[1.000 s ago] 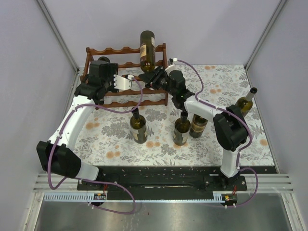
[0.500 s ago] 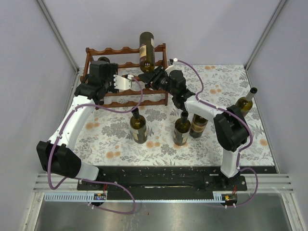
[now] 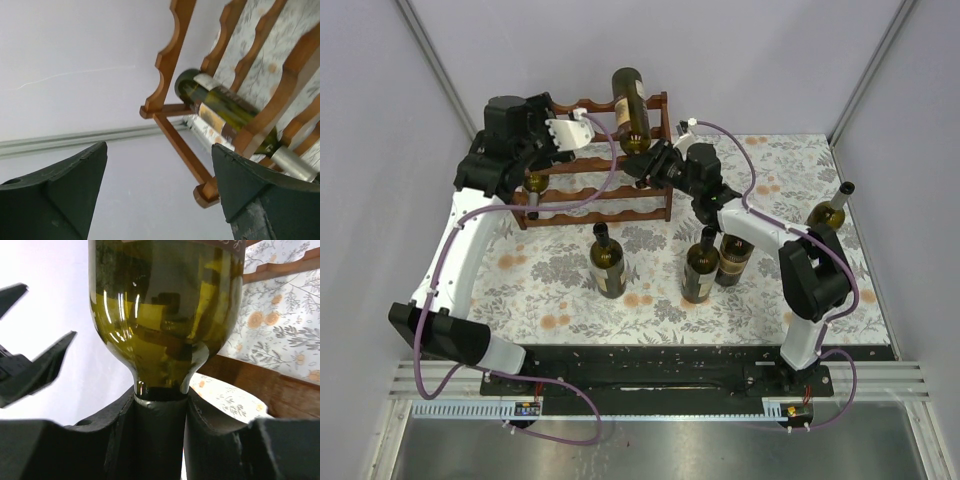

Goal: Put the wine bottle on the wine rack
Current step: Place the wine bottle in the wine rack.

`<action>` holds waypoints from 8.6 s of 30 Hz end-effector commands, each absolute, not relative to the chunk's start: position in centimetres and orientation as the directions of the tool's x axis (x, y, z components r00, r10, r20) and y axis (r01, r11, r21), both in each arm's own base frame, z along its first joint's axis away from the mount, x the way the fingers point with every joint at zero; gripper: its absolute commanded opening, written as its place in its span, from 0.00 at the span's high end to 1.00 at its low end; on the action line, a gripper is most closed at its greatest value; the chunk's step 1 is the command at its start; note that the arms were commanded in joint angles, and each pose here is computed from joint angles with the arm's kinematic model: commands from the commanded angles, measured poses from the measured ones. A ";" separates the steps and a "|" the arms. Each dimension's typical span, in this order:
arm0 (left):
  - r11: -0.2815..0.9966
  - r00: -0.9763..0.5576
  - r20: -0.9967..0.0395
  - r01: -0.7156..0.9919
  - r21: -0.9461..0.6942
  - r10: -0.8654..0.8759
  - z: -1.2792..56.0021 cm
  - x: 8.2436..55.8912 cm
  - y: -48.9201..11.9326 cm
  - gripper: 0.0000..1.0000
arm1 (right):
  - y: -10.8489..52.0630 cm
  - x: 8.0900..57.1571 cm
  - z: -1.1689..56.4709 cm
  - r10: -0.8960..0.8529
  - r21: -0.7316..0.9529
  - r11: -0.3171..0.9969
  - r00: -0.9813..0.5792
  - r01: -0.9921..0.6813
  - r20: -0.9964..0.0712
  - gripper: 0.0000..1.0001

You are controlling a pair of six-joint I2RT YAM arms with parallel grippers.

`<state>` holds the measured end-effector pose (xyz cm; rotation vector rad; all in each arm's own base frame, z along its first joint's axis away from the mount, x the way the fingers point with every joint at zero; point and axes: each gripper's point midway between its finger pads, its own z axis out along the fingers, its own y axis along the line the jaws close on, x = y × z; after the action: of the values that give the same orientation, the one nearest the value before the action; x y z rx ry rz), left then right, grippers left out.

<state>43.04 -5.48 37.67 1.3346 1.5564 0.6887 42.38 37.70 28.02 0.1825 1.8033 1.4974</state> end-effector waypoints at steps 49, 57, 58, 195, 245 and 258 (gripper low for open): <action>0.486 -0.706 -0.526 0.288 -0.825 -0.475 34.4 51.5 -24.9 0.22 | 39.6 40.9 35.9 0.410 0.683 0.285 -0.559 -0.673 -0.721 1.00; 0.462 -0.684 -0.549 0.335 -0.821 -0.480 35.6 51.8 -25.5 0.77 | 39.7 40.4 35.8 0.395 0.691 0.267 -0.577 -0.672 -0.714 0.89; 0.466 -0.676 -0.561 0.347 -0.814 -0.478 35.9 51.8 -25.5 0.86 | 39.8 40.3 35.8 0.393 0.692 0.264 -0.580 -0.672 -0.714 0.85; 0.768 -0.670 -0.689 0.278 -0.577 -0.275 22.4 55.3 -23.7 0.35 | 31.6 42.3 39.7 0.261 0.857 0.289 -0.826 -0.426 -0.499 0.86; 0.789 -0.684 -0.699 0.305 -0.533 -0.207 21.2 55.0 -23.6 0.01 | 33.2 40.4 33.8 0.222 0.905 0.295 -0.899 -0.307 -0.377 0.43; 0.794 -0.696 -0.687 0.291 -0.534 -0.207 20.1 55.2 -23.6 0.01 | 33.3 38.3 30.5 0.169 0.909 0.328 -0.931 -0.257 -0.324 0.44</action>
<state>55.36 -26.28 29.75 0.0779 1.9338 -0.9723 40.52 34.04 28.69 -0.0744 2.2270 1.5913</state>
